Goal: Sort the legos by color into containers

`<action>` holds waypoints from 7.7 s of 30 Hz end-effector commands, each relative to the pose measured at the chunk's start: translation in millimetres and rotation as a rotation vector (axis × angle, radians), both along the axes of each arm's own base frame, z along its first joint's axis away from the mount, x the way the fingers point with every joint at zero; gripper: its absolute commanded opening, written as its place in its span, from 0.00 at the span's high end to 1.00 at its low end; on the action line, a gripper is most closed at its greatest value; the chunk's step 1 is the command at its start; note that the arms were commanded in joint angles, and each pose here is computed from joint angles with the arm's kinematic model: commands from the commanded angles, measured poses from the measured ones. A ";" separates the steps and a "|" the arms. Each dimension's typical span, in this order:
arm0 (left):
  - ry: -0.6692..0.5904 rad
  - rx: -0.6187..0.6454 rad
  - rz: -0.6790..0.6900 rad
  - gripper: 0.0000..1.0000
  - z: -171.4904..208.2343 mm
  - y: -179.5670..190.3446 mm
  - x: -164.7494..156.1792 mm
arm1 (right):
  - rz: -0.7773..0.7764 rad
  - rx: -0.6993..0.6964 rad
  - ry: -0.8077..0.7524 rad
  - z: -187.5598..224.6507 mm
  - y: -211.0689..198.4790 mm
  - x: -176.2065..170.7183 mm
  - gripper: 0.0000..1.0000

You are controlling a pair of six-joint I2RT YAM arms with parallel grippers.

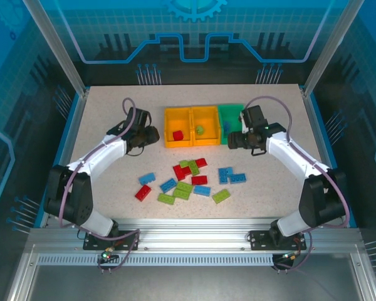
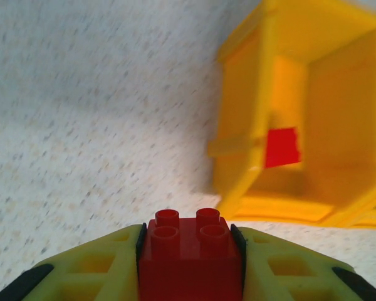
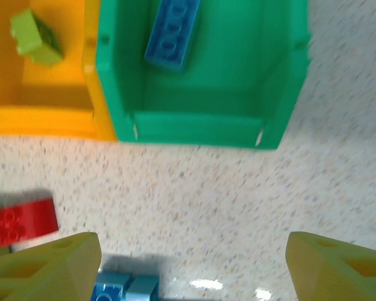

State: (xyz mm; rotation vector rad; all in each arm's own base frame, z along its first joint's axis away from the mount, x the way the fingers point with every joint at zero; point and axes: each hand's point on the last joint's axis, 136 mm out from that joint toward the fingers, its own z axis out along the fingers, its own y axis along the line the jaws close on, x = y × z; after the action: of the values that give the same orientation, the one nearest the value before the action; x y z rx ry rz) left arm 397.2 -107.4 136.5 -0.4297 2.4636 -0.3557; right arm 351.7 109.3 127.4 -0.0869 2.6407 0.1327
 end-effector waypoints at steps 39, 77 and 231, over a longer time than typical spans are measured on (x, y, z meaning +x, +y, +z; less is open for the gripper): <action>-0.004 0.000 -0.214 0.38 -0.7 -85.4 56.7 | 0.027 -0.006 0.279 -89.6 33.4 -68.6 0.73; 0.069 0.043 -0.247 0.33 -31.4 -85.5 3.6 | 0.062 0.068 0.240 -74.7 37.2 -4.2 0.74; -0.090 0.105 -0.578 0.74 -3.2 -207.9 98.6 | -0.452 0.379 0.302 -63.6 -12.7 -110.2 0.07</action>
State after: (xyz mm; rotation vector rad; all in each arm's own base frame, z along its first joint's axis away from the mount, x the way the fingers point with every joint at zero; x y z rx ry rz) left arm 489.2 -312.8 146.4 0.3879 2.4016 -0.4075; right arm 249.4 85.6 68.0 0.5562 2.7896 0.4442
